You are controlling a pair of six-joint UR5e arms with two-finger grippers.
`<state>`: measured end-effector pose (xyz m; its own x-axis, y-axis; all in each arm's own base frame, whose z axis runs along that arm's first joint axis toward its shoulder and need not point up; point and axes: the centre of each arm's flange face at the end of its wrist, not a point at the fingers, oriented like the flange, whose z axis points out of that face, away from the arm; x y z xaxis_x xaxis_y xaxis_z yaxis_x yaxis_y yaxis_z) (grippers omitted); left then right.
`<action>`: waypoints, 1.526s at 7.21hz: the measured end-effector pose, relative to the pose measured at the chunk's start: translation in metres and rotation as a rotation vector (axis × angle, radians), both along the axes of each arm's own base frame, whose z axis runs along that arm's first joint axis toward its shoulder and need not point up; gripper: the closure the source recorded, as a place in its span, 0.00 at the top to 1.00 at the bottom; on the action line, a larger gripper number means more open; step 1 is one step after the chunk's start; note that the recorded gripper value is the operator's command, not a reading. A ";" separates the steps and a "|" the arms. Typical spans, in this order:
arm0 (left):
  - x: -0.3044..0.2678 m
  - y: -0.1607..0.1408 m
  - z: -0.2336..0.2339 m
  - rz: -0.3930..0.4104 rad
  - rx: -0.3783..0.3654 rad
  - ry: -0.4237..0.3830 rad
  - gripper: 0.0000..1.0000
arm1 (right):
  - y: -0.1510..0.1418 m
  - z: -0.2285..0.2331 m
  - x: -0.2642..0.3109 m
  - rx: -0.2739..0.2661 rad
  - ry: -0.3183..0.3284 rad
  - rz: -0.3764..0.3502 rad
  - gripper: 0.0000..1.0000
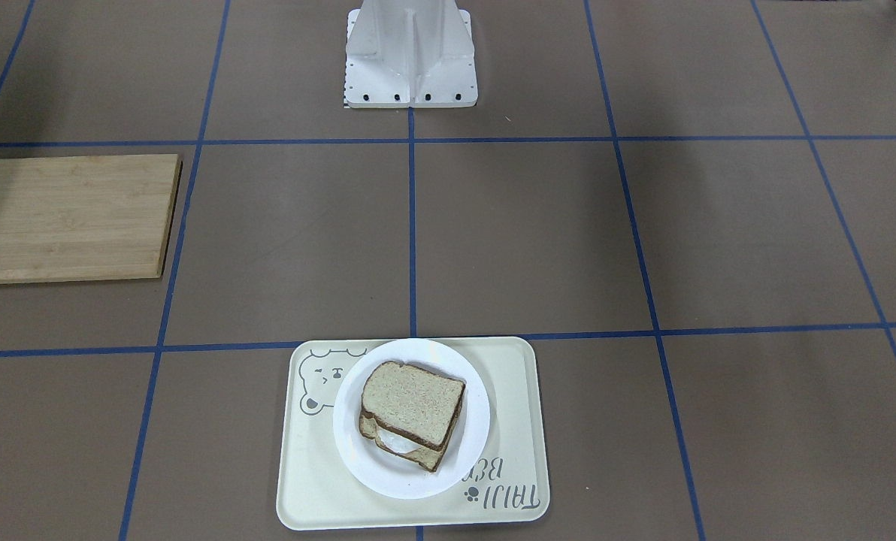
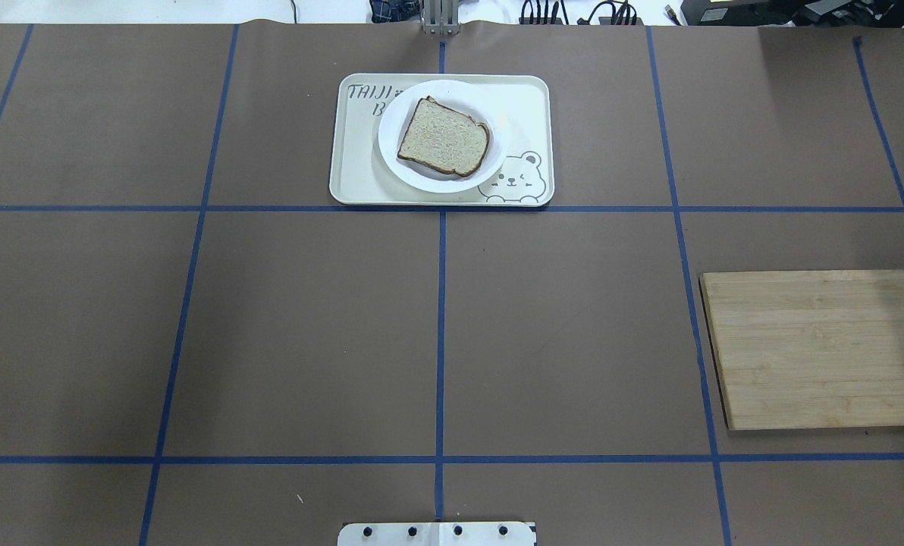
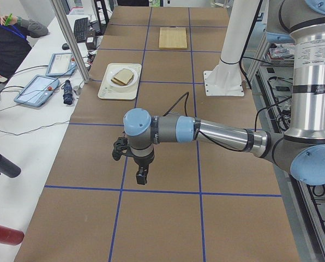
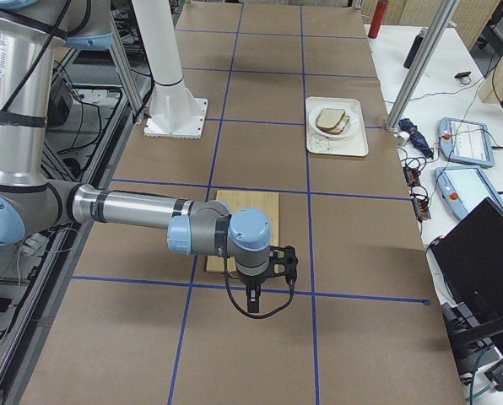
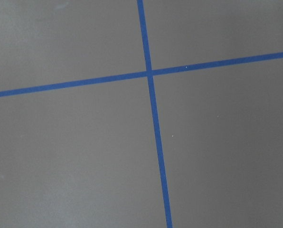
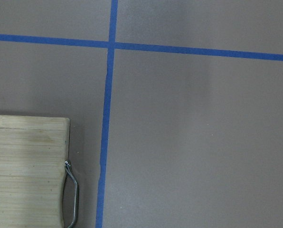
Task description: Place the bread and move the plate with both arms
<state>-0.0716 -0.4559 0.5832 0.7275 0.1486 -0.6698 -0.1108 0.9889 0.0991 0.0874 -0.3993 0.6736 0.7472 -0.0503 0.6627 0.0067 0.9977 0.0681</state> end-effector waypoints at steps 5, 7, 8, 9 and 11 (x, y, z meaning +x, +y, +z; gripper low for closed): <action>0.000 0.008 0.001 0.002 0.005 0.001 0.99 | -0.001 -0.007 -0.001 0.010 -0.005 0.001 1.00; 0.000 0.008 0.003 0.002 0.003 0.001 0.99 | -0.001 -0.008 -0.001 0.011 -0.004 0.001 1.00; 0.000 0.008 0.003 0.002 0.001 0.001 0.99 | -0.001 -0.008 -0.001 0.011 -0.004 0.001 1.00; 0.000 0.009 0.004 0.002 0.000 0.001 0.99 | -0.001 -0.008 -0.001 0.012 -0.004 0.002 1.00; 0.000 0.010 0.005 0.002 -0.002 0.002 0.99 | -0.002 -0.010 -0.001 0.014 -0.007 0.003 1.00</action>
